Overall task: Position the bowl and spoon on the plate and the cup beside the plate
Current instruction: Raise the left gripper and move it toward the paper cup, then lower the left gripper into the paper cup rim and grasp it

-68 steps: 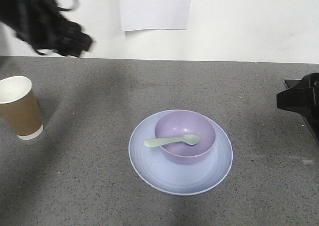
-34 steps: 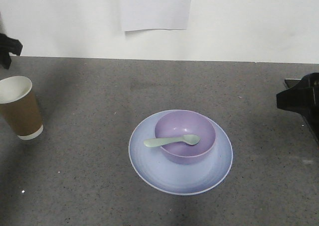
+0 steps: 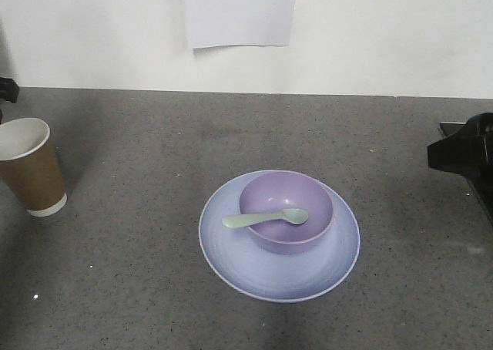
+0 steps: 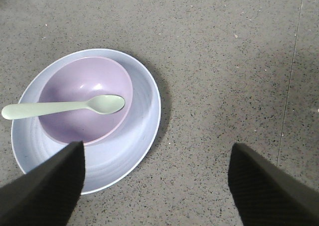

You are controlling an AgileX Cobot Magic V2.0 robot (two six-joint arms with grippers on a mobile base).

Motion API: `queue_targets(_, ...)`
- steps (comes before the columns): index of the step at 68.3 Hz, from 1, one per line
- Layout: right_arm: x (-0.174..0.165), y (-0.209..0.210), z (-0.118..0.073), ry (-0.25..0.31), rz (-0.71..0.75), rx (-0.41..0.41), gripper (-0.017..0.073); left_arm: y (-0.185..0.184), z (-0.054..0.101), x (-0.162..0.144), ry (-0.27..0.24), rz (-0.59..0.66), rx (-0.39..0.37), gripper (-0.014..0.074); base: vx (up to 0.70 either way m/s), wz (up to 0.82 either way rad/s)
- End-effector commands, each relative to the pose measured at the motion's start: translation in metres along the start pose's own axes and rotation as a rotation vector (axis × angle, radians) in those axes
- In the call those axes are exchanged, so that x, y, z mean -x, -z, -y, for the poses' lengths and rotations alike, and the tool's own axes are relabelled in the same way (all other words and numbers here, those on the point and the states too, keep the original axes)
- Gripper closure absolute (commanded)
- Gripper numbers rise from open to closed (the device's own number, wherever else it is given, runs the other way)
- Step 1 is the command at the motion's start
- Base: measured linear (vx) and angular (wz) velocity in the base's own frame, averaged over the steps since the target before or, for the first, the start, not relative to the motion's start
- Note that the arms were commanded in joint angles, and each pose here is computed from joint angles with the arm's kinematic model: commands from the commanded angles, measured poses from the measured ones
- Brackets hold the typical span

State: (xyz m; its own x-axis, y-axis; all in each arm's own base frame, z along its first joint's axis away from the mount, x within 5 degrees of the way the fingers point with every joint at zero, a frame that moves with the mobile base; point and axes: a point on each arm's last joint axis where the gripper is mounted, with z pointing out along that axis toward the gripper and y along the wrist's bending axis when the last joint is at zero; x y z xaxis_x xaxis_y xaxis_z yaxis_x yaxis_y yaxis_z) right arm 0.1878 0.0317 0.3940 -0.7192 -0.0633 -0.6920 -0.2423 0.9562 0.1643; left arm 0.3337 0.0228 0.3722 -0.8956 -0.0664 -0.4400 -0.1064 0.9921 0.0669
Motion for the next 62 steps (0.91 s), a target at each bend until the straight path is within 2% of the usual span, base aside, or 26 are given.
queue_targets(1, 0.010, 0.009, -0.001, 0.009, 0.095, -0.008, -0.0017, 0.007, 0.000, 0.007, 0.022, 0.067, -0.015, 0.0148, 0.00, 0.00)
queue_targets(53, 0.010, 0.009, -0.001, 0.009, 0.094, -0.007, -0.0017, -0.044, 0.003, 0.014, 0.008, -0.051, -0.001, 0.0148, 0.00, 0.00)
queue_targets(62, 0.010, 0.009, -0.001, 0.009, 0.094, -0.007, -0.0017, -0.044, 0.003, 0.014, 0.007, -0.049, 0.002, 0.0188, 0.00, 0.00)
